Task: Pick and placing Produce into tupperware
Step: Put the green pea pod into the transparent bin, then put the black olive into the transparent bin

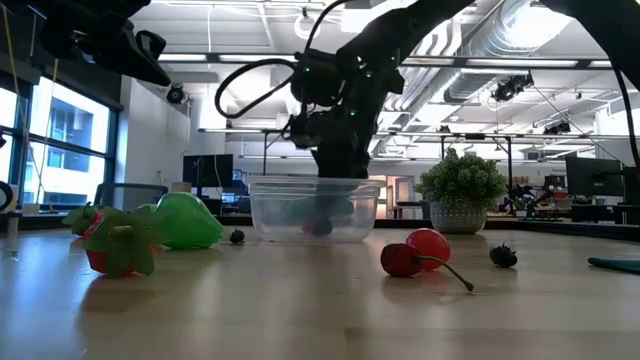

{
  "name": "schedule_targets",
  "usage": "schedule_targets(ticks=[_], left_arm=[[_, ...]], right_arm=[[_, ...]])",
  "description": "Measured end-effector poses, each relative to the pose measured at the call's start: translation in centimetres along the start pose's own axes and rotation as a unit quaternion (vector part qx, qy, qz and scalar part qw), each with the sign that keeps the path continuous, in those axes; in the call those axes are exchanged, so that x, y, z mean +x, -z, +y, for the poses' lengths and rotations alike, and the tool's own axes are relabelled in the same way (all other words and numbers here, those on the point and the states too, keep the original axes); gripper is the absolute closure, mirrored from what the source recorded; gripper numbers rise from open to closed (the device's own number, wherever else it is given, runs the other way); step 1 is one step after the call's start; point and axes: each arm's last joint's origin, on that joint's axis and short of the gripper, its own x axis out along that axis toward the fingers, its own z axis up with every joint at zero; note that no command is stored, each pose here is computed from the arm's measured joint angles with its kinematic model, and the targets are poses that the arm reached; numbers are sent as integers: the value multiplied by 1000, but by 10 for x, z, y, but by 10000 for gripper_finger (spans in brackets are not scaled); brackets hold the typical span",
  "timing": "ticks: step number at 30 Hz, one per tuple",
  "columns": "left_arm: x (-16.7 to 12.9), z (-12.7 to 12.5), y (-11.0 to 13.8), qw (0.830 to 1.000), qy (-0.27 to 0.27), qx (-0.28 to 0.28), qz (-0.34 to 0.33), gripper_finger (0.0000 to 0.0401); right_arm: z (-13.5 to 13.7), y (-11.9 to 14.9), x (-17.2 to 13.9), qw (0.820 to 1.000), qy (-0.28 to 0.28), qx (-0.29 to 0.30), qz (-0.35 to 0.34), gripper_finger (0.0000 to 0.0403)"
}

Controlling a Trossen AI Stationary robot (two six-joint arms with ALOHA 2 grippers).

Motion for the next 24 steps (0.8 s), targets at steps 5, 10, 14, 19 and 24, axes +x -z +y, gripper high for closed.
schedule_targets(ticks=[5, 10, 14, 19, 24], left_arm=[[0, 0, 0, 1000, 0, 0, 0, 400], [0, 0, 0, 1000, 0, 0, 0, 400], [0, 0, 0, 1000, 0, 0, 0, 400], [0, 0, 0, 1000, 0, 0, 0, 400], [0, 0, 0, 1000, 0, 0, 0, 400]], right_arm=[[0, 0, 0, 1000, 0, 0, 0, 277], [0, 0, 0, 1000, 2, 0, -1, 246], [0, -1, 0, 1000, 6, -4, -3, 227], [0, -2, 0, 1000, 6, -5, -8, 220], [1, -6, -5, 1000, 5, -5, -8, 219]])
